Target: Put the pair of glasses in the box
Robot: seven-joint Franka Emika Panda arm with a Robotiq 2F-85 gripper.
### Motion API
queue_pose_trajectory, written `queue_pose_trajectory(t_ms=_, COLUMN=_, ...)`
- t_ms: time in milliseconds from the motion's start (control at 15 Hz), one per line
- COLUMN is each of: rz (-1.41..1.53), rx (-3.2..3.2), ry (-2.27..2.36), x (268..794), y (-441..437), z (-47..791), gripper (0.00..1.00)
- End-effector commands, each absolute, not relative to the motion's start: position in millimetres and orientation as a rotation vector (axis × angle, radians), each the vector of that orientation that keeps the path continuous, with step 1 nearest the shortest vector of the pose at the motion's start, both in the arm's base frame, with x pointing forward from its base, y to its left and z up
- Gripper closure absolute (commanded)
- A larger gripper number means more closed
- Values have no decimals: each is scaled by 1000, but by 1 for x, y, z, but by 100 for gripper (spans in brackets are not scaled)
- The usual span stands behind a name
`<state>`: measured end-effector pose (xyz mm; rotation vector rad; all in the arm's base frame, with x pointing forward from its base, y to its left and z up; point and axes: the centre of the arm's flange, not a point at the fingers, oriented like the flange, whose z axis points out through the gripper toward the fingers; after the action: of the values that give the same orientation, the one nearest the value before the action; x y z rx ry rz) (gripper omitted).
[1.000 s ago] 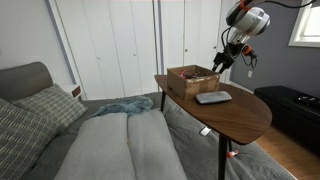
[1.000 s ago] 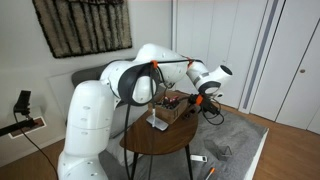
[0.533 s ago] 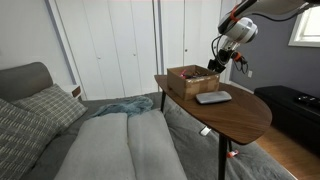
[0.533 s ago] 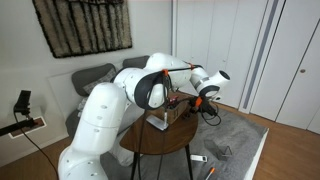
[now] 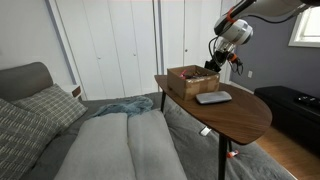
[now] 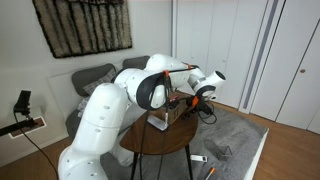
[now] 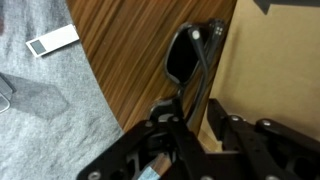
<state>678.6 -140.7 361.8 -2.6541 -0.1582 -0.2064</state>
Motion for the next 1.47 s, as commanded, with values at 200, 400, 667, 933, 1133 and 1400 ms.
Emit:
queue_pose_trajectory(t_ms=200, rz=-212, rx=-2678, ry=-116, x=665, y=-154, z=383, gripper=100)
queue_pose_trajectory(t_ms=400, rz=-414, rx=-2699, ry=-98, x=629, y=-177, z=442, gripper=99)
queue_pose_trajectory(t_ms=667, rz=-581, rx=-2682, ry=-343, x=613, y=-152, z=507, gripper=99)
queue_pose_trajectory(t_ms=933, rz=-574, rx=-2572, ry=-648, x=624, y=-89, z=537, gripper=99)
queue_pose_trajectory(t_ms=1133, rz=-539, rx=-2457, ry=-832, x=641, y=-36, z=528, gripper=99)
queue_pose_trajectory(t_ms=1400, rz=-572, rx=-2285, ry=-924, x=656, y=9, z=501, gripper=99)
